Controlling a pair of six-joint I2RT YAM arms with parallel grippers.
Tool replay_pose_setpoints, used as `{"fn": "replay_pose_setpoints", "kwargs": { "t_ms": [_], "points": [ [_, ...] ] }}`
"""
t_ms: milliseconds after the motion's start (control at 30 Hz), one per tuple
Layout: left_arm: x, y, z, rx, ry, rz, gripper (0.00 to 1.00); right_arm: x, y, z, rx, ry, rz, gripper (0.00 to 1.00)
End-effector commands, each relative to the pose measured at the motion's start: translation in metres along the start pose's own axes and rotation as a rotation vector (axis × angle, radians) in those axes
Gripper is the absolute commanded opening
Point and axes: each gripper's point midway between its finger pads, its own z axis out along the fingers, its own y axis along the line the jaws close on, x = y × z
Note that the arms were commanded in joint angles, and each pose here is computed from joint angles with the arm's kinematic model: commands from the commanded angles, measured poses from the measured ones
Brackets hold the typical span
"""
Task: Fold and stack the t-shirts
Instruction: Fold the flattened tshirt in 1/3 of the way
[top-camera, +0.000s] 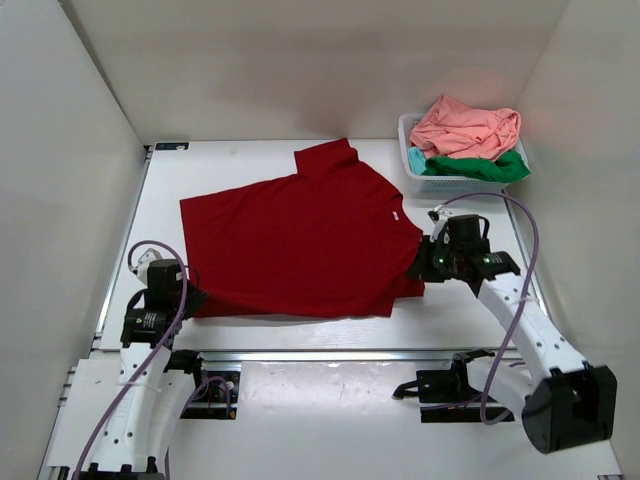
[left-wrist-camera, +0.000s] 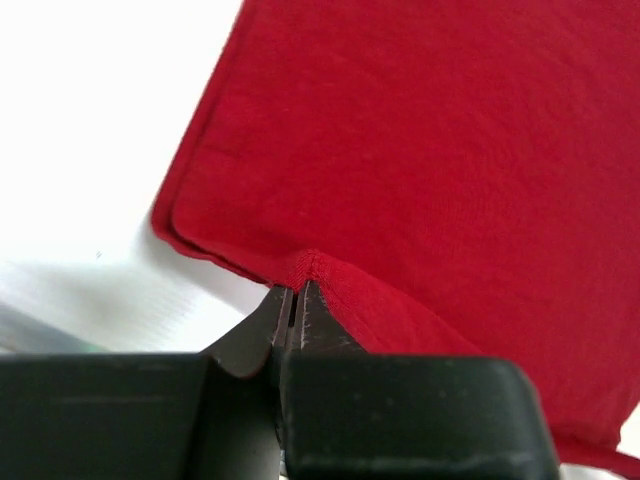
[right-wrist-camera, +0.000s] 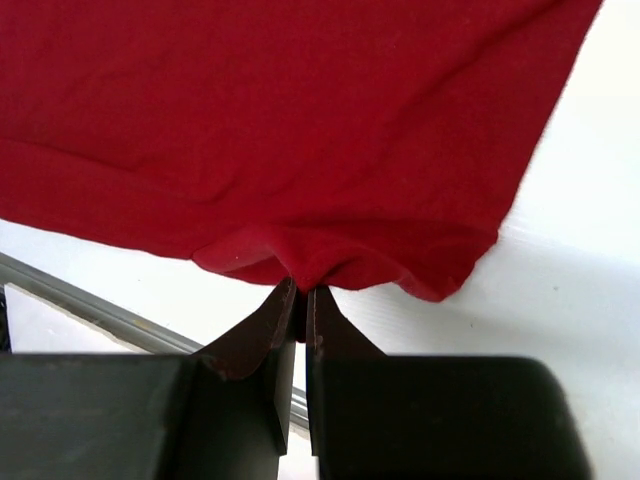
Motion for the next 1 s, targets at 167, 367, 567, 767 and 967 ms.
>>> {"fn": "replay_pose_setpoints", "kwargs": {
  "t_ms": [167, 367, 567, 767, 967],
  "points": [
    [-0.003, 0.034, 0.0, -0.179, -0.059, -0.137, 0.0, -0.063, 0.007, 0.024, -0.048, -0.059, -0.066, 0.0],
    [-0.002, 0.039, 0.007, -0.229, -0.046, -0.155, 0.03, -0.106, 0.006, 0.037, -0.053, -0.064, -0.08, 0.0],
    [-0.005, 0.038, 0.017, -0.248, -0.037, -0.167, 0.05, -0.141, 0.007, 0.05, -0.066, -0.067, -0.077, 0.0],
    [-0.001, 0.04, 0.028, -0.265, -0.028, -0.17, 0.06, -0.145, 0.0, 0.074, -0.061, -0.018, -0.089, 0.01],
    [-0.007, 0.047, 0.034, -0.295, -0.061, -0.196, 0.08, -0.166, -0.006, 0.082, -0.053, -0.029, -0.097, 0.0]
  ]
}}
